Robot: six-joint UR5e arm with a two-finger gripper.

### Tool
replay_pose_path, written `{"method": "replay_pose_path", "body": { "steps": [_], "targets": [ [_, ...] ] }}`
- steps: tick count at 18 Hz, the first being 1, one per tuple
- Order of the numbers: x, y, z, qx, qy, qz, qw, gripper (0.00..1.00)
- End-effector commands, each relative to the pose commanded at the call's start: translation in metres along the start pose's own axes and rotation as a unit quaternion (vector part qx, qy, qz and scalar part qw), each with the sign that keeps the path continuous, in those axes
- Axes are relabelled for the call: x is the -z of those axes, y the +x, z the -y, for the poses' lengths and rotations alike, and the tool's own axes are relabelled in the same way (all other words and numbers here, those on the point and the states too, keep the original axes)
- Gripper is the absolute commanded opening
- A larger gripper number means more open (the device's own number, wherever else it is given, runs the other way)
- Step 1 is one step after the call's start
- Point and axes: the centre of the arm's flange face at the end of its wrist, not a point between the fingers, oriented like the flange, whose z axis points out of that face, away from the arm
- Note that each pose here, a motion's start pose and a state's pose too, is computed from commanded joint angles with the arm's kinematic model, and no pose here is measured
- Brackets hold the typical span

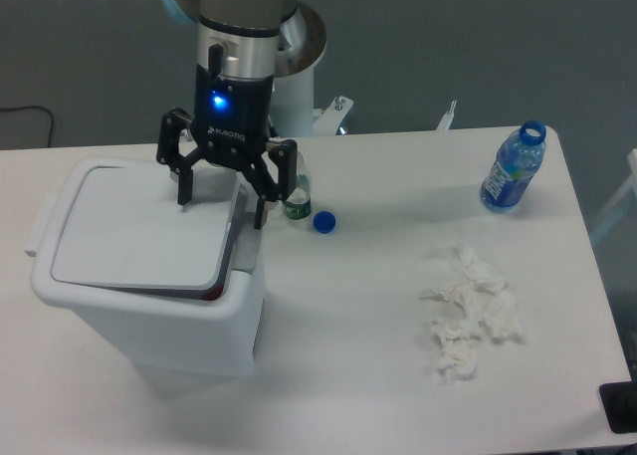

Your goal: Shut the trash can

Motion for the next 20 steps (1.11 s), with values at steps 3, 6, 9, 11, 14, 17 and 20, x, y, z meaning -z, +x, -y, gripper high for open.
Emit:
{"method": "replay_pose_path", "body": {
  "steps": [3, 6, 9, 11, 14, 17, 20],
  "targets": [
    [-0.003, -0.002, -0.002, 0.000, -0.010, 0.009, 0.9999, 1.00],
    [-0.007, -0.003, -0.002, 0.001, -0.011, 0.009, 0.9999, 1.00],
    [-0.013, -0.006, -0.002, 0.002, -0.013, 0.007, 0.9999, 1.00],
    [-0.014, -0.006, -0.001, 0.001, -0.011, 0.009, 0.9999, 1.00],
    [-0.015, -0.007, -0.001, 0.001, -0.010, 0.009, 0.9999, 1.00],
    [-0.018, -0.008, -0.001, 0.000, -0.010, 0.009, 0.9999, 1.00],
    [-0.023, -0.011, 0.000, 0.001, -0.013, 0.008, 0.9999, 1.00]
  ]
}}
